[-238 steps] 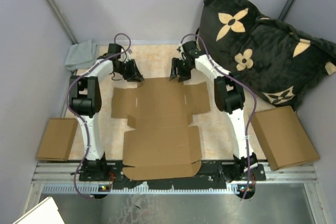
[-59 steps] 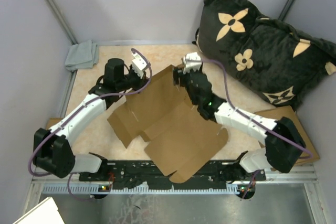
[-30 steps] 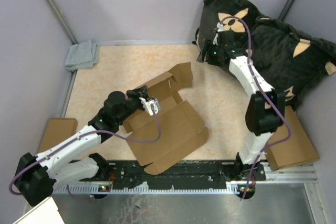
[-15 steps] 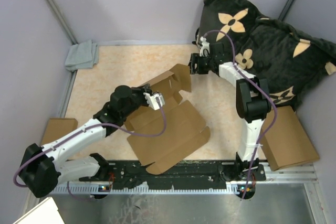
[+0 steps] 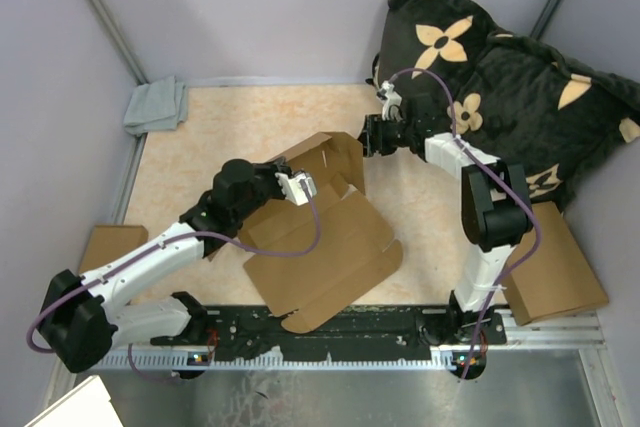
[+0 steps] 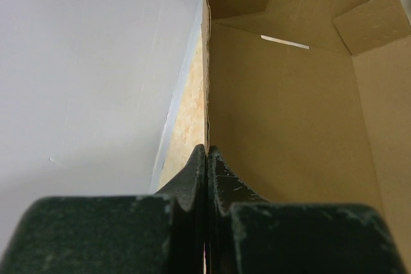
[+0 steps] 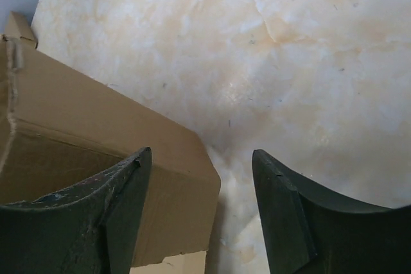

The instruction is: Fold the paper box

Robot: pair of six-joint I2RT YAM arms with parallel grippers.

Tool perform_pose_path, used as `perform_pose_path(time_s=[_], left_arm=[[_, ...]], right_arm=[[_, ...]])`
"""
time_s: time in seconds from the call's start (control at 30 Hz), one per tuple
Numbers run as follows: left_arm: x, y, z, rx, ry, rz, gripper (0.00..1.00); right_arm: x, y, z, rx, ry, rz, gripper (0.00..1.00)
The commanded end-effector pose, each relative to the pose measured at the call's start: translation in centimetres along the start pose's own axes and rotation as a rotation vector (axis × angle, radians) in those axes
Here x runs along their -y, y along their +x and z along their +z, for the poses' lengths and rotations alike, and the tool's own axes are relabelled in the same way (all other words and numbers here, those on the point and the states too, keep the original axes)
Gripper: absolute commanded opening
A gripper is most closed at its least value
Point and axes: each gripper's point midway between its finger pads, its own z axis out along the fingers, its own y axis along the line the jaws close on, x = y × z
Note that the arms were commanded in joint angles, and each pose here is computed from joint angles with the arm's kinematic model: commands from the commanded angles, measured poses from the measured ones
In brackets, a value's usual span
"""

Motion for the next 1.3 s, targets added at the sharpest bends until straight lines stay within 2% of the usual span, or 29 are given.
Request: perform_pose_path(time_s=[0.0, 0.2, 0.67, 0.93, 1.27], left_arm=[[-1.2, -0.9, 0.0, 0.018, -0.029, -0.009, 0.0], [-1.0, -0.9, 0.3, 0.014, -0.028, -0.013, 0.0], [-1.5, 1.4, 1.6, -0.121, -0.083, -0.025, 0.0], [-1.5, 1.8, 1.7, -0.134, -0.105, -0.023, 0.0], [-1.2, 0.2, 0.9, -0.057, -0.086, -0.022, 0.0]], right_arm=[[-3.2, -2.8, -1.4, 0.079, -0.092, -0.11, 0.65], [-4.0, -2.0, -1.3, 0.06, -0.148, -0.096, 0.65], [-1.0, -3.8, 1.2, 0.069, -0.067, -0.048, 0.64], [-1.2, -4.0, 1.9, 0.057, -0.095, -0.041, 0.64], [-2.7, -1.8, 1.5, 0.015, -0.136, -0.072, 0.64]])
